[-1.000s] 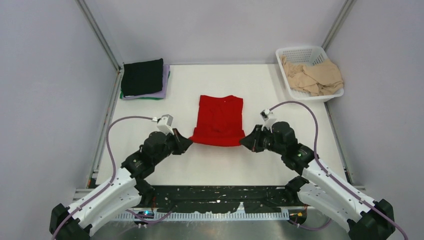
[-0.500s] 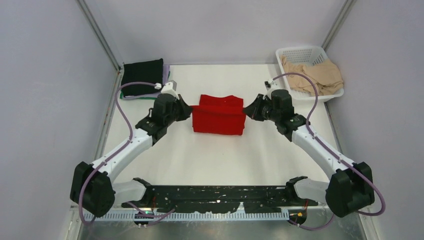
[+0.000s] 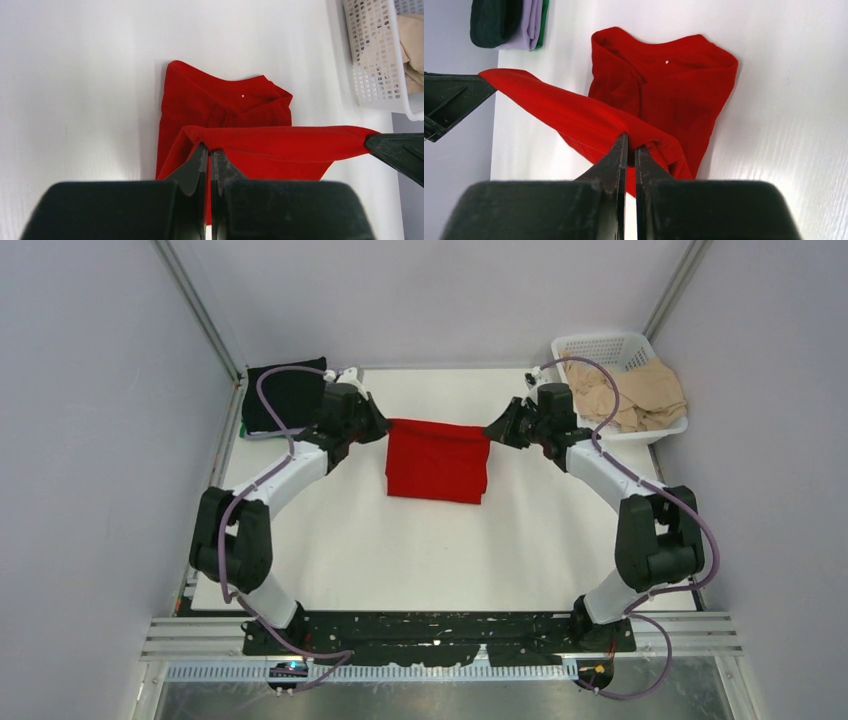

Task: Fold and stack the t-shirts
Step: Fold the long partially folded tshirt into a neat square

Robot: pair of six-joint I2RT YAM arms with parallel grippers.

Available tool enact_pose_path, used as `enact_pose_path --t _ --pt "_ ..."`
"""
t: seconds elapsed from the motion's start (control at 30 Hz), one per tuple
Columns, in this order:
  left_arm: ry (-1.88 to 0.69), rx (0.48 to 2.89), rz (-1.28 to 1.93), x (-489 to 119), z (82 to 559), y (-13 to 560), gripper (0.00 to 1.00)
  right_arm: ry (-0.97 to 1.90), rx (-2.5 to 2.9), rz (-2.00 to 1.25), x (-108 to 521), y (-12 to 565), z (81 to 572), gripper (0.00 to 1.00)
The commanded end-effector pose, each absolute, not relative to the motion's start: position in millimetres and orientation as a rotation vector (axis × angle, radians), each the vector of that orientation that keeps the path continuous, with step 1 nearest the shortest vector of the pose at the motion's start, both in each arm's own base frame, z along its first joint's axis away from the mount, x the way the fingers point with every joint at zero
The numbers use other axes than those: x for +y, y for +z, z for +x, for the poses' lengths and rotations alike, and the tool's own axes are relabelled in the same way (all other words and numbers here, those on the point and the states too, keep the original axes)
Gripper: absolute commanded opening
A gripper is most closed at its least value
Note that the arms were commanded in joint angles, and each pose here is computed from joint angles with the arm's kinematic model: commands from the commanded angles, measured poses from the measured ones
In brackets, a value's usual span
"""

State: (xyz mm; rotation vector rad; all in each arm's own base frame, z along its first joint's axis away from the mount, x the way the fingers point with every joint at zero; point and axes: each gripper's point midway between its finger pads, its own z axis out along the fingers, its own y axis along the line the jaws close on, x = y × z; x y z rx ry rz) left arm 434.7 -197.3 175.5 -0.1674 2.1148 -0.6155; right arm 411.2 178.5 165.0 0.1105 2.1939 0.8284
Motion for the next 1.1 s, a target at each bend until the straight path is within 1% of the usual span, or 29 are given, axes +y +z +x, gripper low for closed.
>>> enact_pose_path --t 0.0,0.17,0.2,0.23,0.4,0.5,0.53,0.63,0.67,0.7,0.73,0.77,0.8,0.83,0.87,0.9,0.97,1.0,1.07 --pt "-0.627 2.092 -0.176 -196.3 468.0 179.6 0.0 0.826 2.111 0.104 173.3 182.9 445.7 0.05" --pt "-0.65 2.178 -0.206 -203.4 492.9 151.9 0.0 0.81 2.156 0.16 166.7 153.5 471.8 0.05" --pt "-0.647 2.199 -0.208 -204.9 496.9 145.6 0.0 0.812 2.14 0.158 166.9 154.7 478.2 0.05" --pt "-0.645 2.205 -0.216 -206.5 503.2 145.6 0.0 0.809 2.158 0.172 165.4 143.0 482.6 0.05" --pt "-0.604 2.332 -0.341 -206.7 517.3 107.1 0.0 0.804 2.226 0.221 166.7 105.3 508.5 0.06" --pt "-0.576 2.418 -0.416 -205.9 525.3 88.6 0.0 0.807 2.258 0.246 168.9 90.0 521.8 0.07" --pt "-0.56 2.465 -0.444 -204.0 522.7 75.6 0.0 0.806 2.285 0.263 169.1 77.0 522.9 0.07" --pt "-0.563 2.534 -0.502 -203.7 525.4 62.8 0.0 0.807 2.328 0.282 170.9 65.0 530.8 0.13" --pt "-0.565 2.551 -0.511 -203.8 524.7 58.7 0.03 0.805 2.357 0.287 171.2 52.8 531.2 0.15" --pt "-0.563 2.561 -0.52 -203.5 523.9 55.8 0.12 0.803 2.384 0.291 172.4 46.8 532.7 0.2" --pt "-0.564 2.564 -0.526 -203.9 523.2 54.3 0.24 0.8 2.396 0.286 172.8 44.1 532.8 0.25" --pt "-0.567 2.562 -0.529 -204.1 522.8 54.4 0.4 0.795 2.415 0.29 172.6 39.2 532.8 0.28" --pt "-0.567 2.558 -0.532 -203.8 522.9 55.3 0.59 0.789 2.422 0.283 172.2 37.4 532.8 0.38" --pt "-0.565 2.556 -0.53 -203.4 522.6 56.8 0.82 0.774 2.429 0.282 170.7 36.3 533.4 0.46" --pt "-0.563 2.554 -0.523 -202.5 522.6 59.6 0.93 0.764 2.431 0.282 168.9 36.8 533.8 0.59" --pt "-0.561 2.553 -0.512 -202.3 522.1 63.4 0.99 0.745 2.433 0.273 167.1 40.3 534.1 0.65" --pt "-0.556 2.552 -0.49 -200.8 519.5 71.9 0.99 0.718 2.426 0.261 164.2 49.2 533.9 0.92" --pt "-0.554 2.552 -0.481 -200.2 517.0 75.9 1.0 0.706 2.42 0.258 162.5 53.7 533.8 0.98" --pt "-0.563 2.547 -0.465 -199.2 509.9 82.7 1.0 0.699 2.398 0.243 160.7 67.9 529.9 0.96"
